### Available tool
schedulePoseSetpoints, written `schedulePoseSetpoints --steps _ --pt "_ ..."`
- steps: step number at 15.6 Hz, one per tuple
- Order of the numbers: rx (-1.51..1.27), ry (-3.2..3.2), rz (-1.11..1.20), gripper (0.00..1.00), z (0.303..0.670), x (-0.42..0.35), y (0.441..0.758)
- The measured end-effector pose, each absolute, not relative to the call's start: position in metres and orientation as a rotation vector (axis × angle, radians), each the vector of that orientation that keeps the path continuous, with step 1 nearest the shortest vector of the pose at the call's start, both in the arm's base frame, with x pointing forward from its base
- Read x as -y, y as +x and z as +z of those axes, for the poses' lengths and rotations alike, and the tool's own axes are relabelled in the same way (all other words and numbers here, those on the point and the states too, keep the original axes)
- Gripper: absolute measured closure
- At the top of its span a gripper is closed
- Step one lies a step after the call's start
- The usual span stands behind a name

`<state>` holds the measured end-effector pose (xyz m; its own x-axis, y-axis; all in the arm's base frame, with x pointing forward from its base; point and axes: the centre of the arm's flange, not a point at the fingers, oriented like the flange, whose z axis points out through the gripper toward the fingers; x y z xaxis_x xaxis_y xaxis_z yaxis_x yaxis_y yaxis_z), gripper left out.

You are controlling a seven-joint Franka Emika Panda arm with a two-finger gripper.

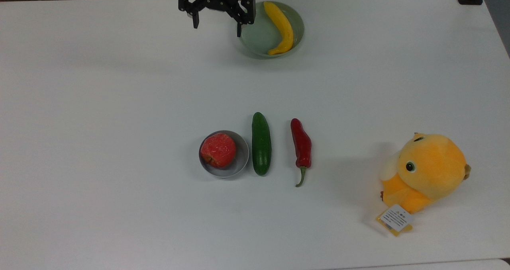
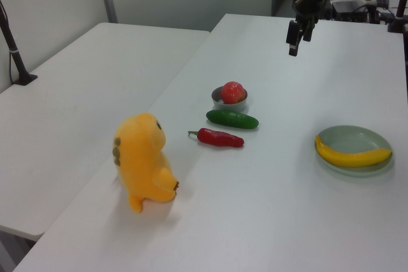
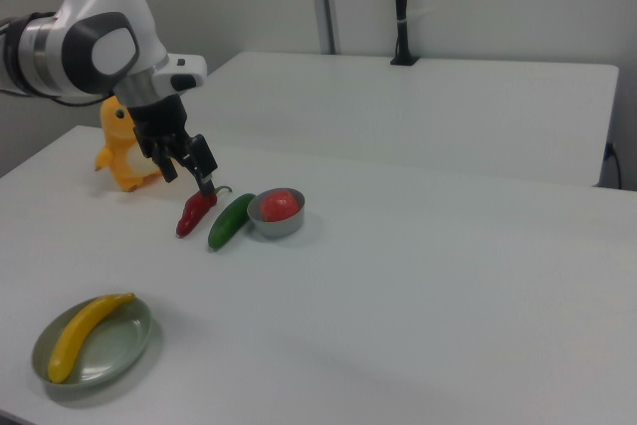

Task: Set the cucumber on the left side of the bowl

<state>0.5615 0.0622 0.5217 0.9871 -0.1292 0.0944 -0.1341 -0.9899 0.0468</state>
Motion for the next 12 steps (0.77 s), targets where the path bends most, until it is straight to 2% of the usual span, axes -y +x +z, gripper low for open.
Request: schedulePoseSetpoints --steps 12 --pt "0.096 3.087 0.099 0.0 0.506 -0.077 0.567"
